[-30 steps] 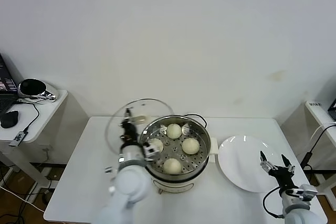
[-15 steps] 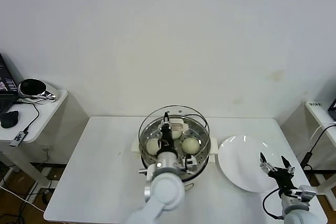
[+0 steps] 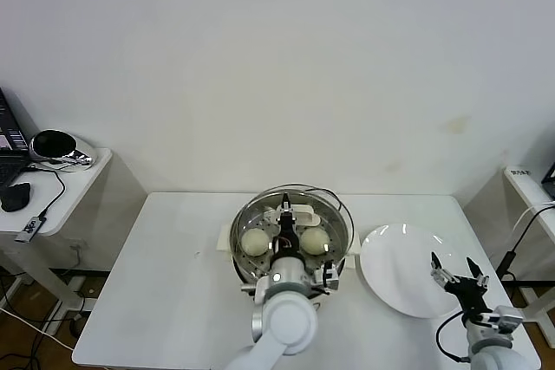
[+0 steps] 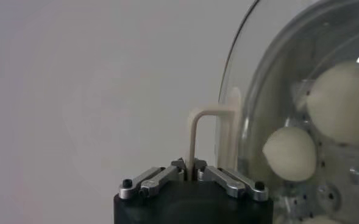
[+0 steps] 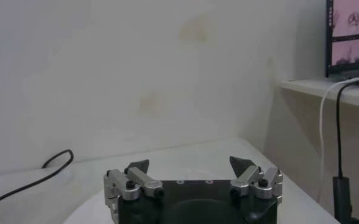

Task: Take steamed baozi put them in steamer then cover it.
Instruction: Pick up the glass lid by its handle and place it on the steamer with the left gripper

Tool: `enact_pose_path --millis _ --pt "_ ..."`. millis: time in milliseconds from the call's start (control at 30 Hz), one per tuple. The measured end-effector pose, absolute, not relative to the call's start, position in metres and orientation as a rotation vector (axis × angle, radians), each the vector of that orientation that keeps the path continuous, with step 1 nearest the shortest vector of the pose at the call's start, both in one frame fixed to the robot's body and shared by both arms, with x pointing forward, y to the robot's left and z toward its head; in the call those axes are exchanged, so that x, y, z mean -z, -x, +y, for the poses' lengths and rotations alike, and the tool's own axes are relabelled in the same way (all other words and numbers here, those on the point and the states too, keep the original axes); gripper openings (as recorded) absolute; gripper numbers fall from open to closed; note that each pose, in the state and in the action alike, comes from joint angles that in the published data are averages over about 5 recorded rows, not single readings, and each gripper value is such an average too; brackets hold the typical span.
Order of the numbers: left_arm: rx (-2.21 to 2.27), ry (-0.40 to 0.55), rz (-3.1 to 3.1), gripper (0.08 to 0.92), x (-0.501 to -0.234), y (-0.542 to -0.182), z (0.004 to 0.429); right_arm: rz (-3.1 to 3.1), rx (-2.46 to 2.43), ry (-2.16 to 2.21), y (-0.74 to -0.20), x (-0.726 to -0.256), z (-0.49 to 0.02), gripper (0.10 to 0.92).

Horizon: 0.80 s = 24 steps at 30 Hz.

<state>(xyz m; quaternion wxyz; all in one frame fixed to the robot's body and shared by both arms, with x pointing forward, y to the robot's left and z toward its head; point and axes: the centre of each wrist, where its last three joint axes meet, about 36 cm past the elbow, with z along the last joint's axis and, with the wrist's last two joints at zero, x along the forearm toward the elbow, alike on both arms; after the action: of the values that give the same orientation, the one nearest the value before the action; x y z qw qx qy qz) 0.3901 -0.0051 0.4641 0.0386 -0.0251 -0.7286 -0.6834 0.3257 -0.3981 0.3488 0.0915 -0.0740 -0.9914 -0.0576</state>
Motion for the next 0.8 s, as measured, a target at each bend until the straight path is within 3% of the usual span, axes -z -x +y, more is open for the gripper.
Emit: enact_pose_path --millis 800 --pt "2.054 0.085 -2.237 0.147 -0.4549 -0.3935 0.0013 -2.94 0.151 0.214 -0.3241 -0.3452 -0.3977 0.823"
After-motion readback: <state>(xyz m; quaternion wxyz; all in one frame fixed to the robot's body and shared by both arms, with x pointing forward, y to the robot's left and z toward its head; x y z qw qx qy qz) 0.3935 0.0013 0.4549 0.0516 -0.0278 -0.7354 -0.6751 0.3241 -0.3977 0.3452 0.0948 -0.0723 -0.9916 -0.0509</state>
